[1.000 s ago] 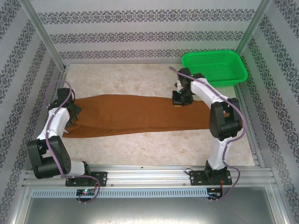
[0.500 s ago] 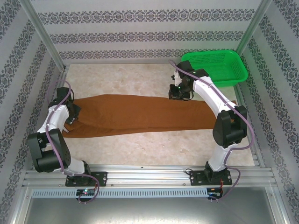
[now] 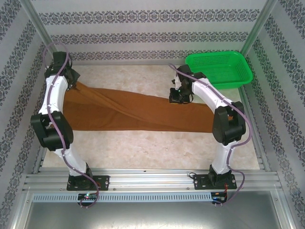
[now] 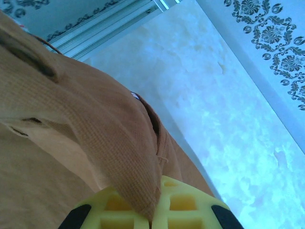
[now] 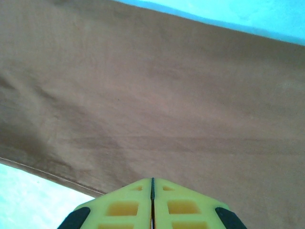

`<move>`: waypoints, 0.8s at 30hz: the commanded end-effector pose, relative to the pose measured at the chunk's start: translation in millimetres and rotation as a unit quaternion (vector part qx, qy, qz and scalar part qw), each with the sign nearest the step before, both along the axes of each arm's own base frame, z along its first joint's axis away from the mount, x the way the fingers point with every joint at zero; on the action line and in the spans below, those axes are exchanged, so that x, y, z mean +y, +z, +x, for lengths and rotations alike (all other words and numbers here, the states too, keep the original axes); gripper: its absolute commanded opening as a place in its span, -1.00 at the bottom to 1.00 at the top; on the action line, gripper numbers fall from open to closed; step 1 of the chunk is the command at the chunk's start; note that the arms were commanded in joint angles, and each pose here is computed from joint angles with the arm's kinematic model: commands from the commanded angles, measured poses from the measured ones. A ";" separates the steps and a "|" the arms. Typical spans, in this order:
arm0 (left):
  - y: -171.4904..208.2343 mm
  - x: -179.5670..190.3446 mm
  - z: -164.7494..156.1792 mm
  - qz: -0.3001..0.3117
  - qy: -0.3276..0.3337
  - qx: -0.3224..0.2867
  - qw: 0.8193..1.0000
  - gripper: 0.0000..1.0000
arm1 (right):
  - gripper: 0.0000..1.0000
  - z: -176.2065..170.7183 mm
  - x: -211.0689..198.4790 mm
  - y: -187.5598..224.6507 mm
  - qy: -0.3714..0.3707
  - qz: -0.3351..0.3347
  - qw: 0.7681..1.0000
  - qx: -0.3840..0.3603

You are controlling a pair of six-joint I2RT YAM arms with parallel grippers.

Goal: Roll up the long pants

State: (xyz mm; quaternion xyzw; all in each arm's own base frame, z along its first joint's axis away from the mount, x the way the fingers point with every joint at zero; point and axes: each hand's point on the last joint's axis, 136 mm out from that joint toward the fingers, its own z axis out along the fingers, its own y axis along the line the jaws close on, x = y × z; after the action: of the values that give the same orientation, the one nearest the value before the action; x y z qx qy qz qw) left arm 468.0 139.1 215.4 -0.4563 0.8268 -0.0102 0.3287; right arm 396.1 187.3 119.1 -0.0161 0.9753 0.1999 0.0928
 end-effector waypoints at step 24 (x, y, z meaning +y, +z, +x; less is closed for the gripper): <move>-113.6 17.5 -167.1 -0.059 0.075 0.164 0.982 -0.06 | -0.78 -12.4 -6.5 -30.5 0.018 -0.003 0.997 0.070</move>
State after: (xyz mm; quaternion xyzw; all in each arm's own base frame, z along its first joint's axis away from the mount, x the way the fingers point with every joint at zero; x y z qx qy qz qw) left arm 264.3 163.1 74.4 -0.5443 0.8292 0.0862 0.0932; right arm 384.8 182.2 84.6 -0.0129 0.9793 0.1998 0.0300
